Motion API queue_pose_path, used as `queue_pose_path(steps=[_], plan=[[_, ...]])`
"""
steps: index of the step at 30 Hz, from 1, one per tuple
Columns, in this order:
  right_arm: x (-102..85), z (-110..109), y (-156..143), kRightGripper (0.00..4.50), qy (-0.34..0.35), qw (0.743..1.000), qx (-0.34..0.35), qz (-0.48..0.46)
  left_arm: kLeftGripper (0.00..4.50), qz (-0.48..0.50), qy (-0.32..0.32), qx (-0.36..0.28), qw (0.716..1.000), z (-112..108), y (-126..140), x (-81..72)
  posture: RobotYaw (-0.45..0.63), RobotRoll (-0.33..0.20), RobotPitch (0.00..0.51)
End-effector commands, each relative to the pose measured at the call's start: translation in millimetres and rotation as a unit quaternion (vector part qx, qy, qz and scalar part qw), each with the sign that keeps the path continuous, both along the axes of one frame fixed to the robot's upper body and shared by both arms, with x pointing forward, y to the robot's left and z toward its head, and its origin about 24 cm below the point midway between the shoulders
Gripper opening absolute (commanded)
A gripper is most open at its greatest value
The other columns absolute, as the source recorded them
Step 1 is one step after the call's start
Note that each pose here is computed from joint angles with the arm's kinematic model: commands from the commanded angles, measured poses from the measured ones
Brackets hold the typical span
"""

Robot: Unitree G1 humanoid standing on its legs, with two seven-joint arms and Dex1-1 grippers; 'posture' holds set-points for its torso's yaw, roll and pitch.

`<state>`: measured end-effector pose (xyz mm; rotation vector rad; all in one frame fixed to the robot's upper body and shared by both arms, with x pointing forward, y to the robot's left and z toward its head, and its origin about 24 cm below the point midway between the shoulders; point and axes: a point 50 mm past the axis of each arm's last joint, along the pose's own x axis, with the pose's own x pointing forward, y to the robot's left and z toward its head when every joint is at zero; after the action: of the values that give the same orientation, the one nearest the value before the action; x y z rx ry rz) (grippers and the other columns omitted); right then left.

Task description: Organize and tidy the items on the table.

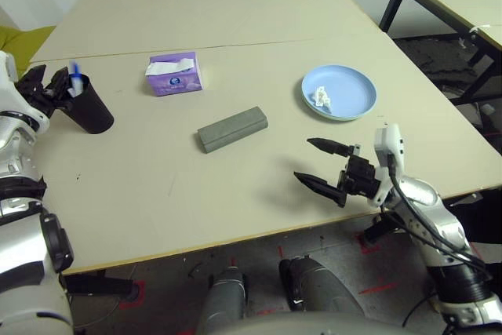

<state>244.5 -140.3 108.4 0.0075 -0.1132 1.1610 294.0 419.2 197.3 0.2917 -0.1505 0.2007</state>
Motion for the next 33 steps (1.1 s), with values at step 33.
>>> queue_pose_path(steps=[33], plan=[[34.5, -16, -104, 4.5, -0.082, 0.907, -0.004, -0.414, 4.49, 0.0, 0.037, -0.079, 0.996, -49, -18, -160.9, 0.03, 0.0, 0.195]])
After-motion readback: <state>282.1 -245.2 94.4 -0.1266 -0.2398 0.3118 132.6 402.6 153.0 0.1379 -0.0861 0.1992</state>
